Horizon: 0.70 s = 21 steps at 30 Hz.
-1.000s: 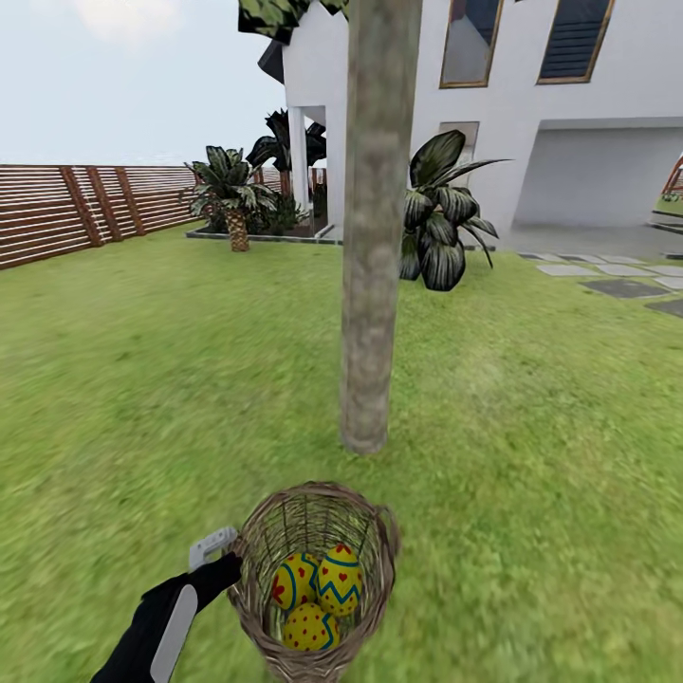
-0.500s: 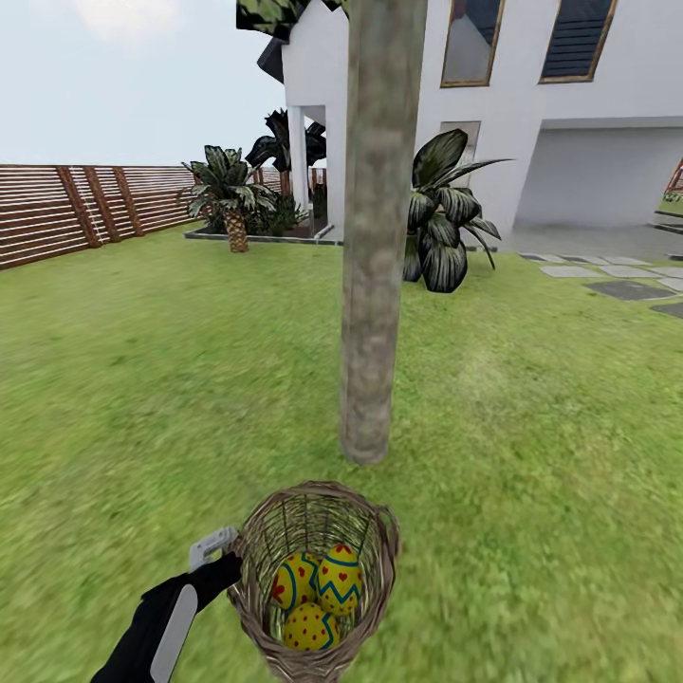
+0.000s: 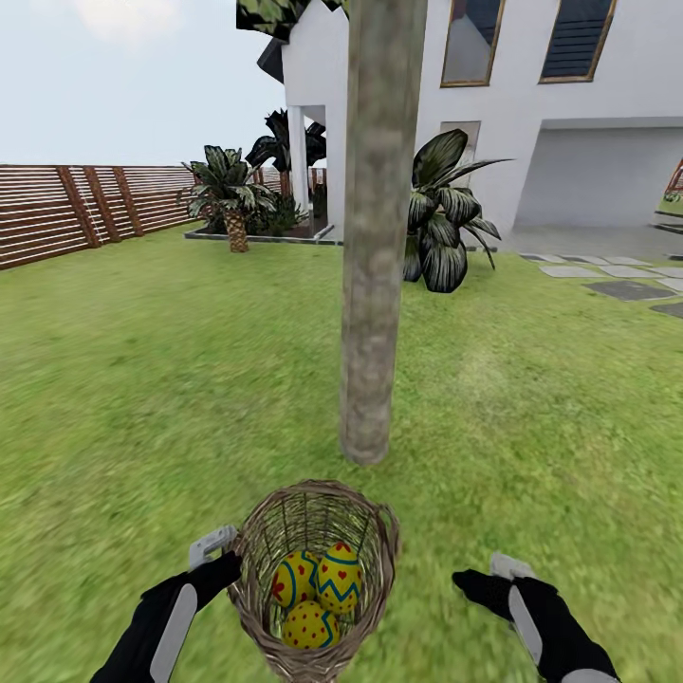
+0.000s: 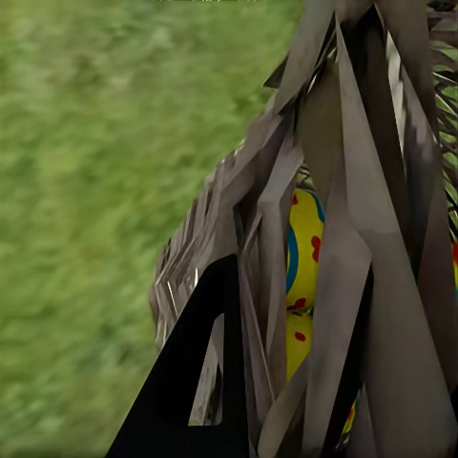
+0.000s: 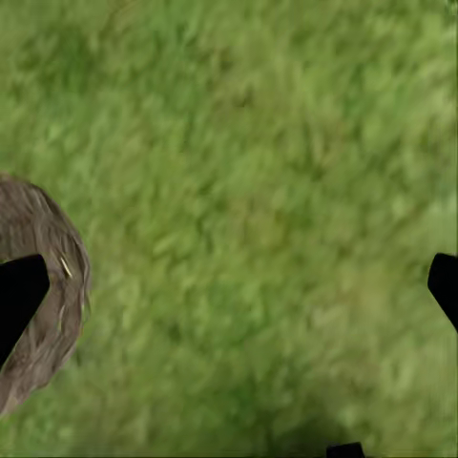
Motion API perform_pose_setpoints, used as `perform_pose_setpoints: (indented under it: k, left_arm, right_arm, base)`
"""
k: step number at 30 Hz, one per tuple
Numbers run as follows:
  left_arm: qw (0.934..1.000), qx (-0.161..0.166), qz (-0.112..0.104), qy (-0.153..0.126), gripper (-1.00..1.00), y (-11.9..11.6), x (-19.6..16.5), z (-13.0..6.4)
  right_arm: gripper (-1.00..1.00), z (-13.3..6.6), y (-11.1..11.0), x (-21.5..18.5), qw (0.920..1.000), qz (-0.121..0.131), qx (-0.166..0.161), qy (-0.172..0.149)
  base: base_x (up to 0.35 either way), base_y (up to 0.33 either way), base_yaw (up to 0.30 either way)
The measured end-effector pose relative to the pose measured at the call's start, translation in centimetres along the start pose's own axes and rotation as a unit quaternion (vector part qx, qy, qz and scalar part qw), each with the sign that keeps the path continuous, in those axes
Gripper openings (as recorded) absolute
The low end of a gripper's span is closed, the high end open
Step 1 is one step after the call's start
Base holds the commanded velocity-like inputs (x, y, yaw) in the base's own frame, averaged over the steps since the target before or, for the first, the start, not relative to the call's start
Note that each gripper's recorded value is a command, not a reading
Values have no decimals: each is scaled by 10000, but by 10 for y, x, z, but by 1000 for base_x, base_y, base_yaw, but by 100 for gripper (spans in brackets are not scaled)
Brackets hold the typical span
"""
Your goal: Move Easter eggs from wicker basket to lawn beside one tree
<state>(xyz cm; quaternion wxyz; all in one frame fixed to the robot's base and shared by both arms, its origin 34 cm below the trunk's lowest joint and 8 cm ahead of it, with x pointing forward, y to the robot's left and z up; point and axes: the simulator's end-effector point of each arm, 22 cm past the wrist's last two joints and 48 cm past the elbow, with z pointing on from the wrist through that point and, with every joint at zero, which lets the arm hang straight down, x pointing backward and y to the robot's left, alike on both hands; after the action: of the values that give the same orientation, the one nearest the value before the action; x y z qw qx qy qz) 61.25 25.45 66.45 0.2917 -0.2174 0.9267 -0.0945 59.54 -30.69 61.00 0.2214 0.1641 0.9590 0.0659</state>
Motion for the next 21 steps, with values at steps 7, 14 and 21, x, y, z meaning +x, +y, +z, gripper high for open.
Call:
perform_pose_setpoints:
  k: [7,14,21]
  left_arm:
    - [9999,36,1,-137,-100,-3,-13,-4]
    - [9999,35,12,-150,-100,-4,-14,-5]
    - [9999,35,14,-151,-100,-4,-14,-5]
  right_arm:
    - [100,-6,38,-12,9966,-24,-818,-94]
    - [100,-6,40,-8,9965,-18,-832,-61]
    - [100,-6,39,-8,9967,-18,-813,-66]
  base:
    - [0,0,131]
    - [0,0,252]
    - [22,0,13]
